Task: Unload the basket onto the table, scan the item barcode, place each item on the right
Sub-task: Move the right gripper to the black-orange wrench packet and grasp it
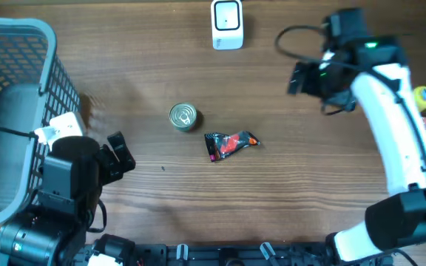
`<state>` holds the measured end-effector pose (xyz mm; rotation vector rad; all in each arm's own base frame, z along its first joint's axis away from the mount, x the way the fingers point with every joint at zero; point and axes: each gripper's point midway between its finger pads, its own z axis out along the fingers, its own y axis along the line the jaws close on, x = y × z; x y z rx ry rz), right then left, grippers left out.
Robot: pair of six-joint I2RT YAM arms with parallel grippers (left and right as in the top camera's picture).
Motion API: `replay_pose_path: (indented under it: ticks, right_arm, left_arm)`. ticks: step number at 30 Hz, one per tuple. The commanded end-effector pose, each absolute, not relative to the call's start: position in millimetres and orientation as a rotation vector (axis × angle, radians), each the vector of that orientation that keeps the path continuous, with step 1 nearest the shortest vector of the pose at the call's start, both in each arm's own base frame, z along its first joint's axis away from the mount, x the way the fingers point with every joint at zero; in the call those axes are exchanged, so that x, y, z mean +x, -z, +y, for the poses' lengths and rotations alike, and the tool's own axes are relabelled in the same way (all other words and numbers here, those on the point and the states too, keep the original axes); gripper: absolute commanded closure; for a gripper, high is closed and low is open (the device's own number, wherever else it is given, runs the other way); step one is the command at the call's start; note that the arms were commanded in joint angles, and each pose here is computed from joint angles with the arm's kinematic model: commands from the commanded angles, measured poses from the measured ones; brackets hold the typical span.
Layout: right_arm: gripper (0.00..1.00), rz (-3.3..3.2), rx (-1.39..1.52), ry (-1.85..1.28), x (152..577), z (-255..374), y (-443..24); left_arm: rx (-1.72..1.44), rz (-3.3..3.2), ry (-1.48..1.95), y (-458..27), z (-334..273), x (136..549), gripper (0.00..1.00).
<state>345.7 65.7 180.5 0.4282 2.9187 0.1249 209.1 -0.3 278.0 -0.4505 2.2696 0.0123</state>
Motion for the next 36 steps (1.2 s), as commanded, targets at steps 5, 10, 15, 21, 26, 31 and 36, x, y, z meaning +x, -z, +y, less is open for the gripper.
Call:
replay_pose_path:
  ticks: [5, 10, 15, 21, 26, 31, 36]
  right_arm:
    - [0.0, 2.986, 0.418, -0.328, 318, 153, -180]
    - [0.0, 3.045, 0.971, -0.367, 287, 168, -165]
    - [0.0, 2.966, -0.126, -0.271, 314, 184, -146]
    - [0.0, 2.882, -0.751, -0.261, 303, 188, -144]
    - [0.03, 2.734, -1.244, -0.462, 275, 205, -124]
    - [0.06, 2.633, -1.389, -0.809, 242, 230, -114]
    - [0.02, 2.618, -1.465, -0.816, 230, 233, -85]
  left_arm:
    - [-0.431, 2.356, -0.01, -264, -8, 212, 0.0]
    - [-0.418, 2.417, -0.007, -254, -14, 215, 0.0]
    - [-0.417, 2.445, -0.031, -248, -14, 218, 0.0]
    - [-0.423, 2.434, -0.04, -249, -13, 219, 0.0]
    - [-0.435, 2.411, -0.076, -252, -7, 221, 0.0]
    - [-0.436, 2.398, -0.071, -254, -8, 223, 0.0]
    - [-0.436, 2.398, -0.071, -254, -8, 223, 0.0]
